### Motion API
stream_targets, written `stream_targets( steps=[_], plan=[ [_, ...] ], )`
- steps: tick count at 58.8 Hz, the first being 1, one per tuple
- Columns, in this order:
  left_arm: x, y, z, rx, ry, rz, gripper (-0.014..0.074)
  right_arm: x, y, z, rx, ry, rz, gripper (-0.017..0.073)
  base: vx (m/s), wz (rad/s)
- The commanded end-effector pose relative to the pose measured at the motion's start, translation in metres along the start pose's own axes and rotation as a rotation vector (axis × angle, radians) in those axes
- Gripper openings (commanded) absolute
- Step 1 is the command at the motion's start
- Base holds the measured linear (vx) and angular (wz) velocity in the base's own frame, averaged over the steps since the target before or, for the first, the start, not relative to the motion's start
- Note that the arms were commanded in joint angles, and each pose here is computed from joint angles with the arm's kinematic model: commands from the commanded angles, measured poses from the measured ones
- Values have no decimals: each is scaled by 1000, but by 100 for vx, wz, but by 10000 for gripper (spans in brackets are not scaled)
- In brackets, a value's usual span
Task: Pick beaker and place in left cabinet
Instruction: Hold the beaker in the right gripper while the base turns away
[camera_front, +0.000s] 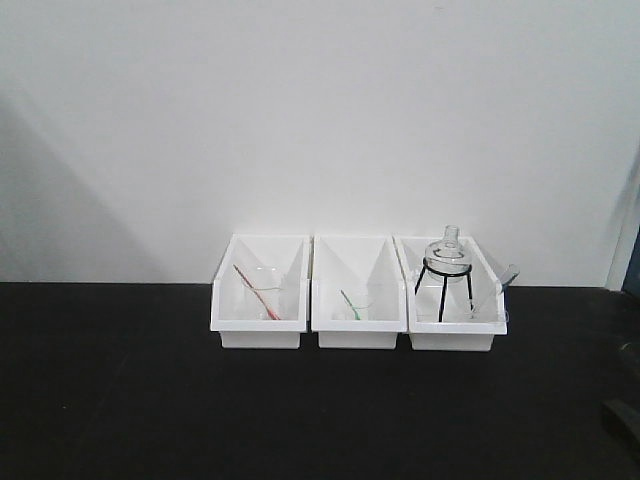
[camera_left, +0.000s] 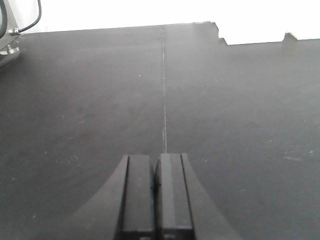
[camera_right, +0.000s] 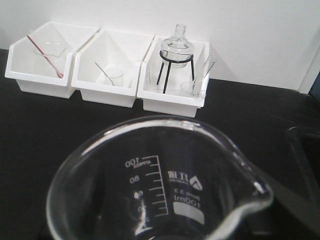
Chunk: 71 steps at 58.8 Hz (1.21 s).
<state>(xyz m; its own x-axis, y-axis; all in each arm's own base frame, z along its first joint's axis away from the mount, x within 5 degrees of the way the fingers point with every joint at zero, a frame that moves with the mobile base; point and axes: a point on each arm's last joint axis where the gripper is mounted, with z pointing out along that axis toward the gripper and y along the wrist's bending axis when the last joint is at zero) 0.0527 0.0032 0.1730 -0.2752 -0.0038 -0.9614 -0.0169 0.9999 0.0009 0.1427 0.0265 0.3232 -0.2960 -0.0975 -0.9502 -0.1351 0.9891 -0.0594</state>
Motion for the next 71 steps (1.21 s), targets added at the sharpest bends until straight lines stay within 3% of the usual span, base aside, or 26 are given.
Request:
stream_targets(
  steps=[1, 20, 71],
  plan=[
    [-12, -1, -3, 18, -99, -1, 4, -11, -2, -19, -14, -134, -9, -1, 0, 0],
    [-12, -1, -3, 18, -99, -1, 4, -11, -7, -50, -2, -232, 12, -1, 0, 1],
    [-12, -1, -3, 18, -99, -1, 4, -10, -7, -50, -2, -231, 12, -1, -7, 27]
  ],
)
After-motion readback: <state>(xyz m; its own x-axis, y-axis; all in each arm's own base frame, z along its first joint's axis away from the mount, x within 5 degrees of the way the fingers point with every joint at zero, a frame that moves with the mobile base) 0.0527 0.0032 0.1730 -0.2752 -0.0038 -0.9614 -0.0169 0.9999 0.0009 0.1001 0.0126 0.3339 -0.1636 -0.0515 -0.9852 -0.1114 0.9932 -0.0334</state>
